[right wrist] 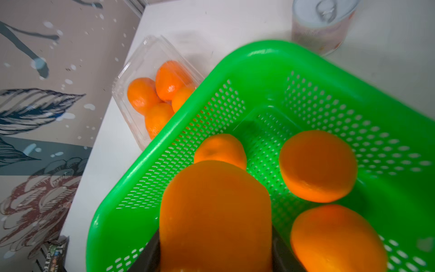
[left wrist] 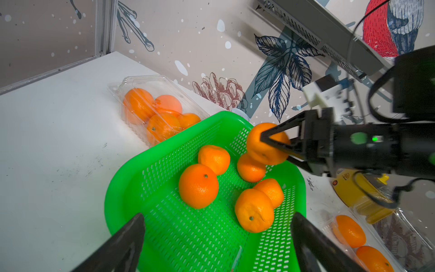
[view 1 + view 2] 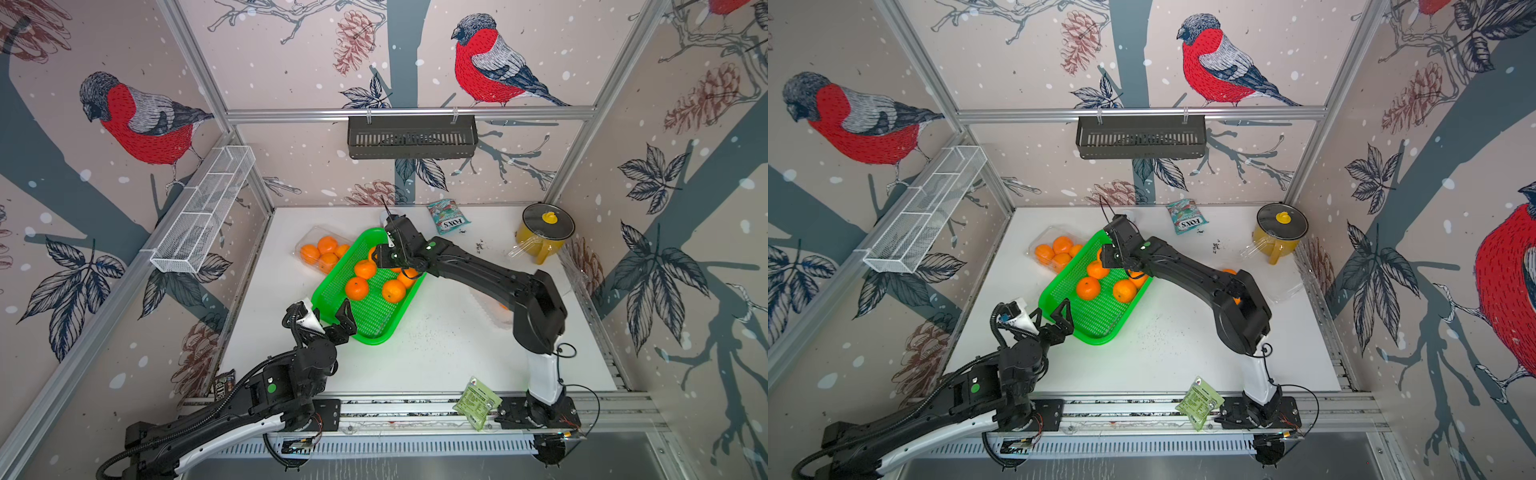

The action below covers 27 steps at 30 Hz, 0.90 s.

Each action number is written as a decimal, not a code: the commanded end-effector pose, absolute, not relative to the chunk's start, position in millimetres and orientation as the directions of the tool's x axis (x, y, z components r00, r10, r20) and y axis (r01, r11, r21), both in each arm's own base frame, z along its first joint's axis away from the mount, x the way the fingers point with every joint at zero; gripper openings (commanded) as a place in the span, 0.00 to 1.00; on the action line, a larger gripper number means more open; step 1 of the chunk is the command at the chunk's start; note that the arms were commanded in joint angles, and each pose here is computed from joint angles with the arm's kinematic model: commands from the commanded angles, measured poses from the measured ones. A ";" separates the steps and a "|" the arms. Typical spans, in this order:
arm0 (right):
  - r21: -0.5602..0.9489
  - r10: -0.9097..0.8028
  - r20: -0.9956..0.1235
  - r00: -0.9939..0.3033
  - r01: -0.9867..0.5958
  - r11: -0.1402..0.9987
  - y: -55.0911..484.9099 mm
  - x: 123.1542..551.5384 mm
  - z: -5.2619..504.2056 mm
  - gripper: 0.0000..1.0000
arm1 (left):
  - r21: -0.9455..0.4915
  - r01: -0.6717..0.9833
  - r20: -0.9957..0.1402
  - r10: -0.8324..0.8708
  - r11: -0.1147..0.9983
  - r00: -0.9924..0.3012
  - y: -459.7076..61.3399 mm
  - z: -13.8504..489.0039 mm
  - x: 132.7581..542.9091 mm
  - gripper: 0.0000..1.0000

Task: Take oranges out of containers
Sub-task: Place the orange in the basket.

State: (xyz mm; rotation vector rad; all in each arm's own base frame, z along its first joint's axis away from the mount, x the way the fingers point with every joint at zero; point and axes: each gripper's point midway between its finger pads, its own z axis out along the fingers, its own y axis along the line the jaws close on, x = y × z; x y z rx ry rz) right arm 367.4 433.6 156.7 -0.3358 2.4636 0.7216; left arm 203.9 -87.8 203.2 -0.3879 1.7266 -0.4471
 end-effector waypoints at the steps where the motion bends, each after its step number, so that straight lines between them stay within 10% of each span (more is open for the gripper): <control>1: 0.396 -0.160 -0.500 -0.851 -0.389 0.832 437.6 363.1 127.6 0.53 | -0.495 -0.011 -0.852 -0.488 0.869 -0.192 -83.3 201.3 201.9 0.95; 10: 0.249 -0.199 -0.564 -0.802 -0.395 0.884 408.6 362.6 163.6 1.00 | -0.491 -0.010 -0.856 -0.484 0.871 -0.183 -78.9 202.0 200.4 0.94; 16: 0.145 0.004 -0.634 -0.773 -0.114 0.983 284.9 367.6 228.7 0.99 | -0.467 0.000 -0.867 -0.457 0.884 -0.200 -88.8 198.5 203.6 0.94; 27: 0.101 0.312 -0.537 -0.784 0.308 0.946 69.1 283.9 146.5 0.98 | -0.442 0.038 -0.880 -0.425 0.896 -0.213 -106.1 192.4 208.6 0.95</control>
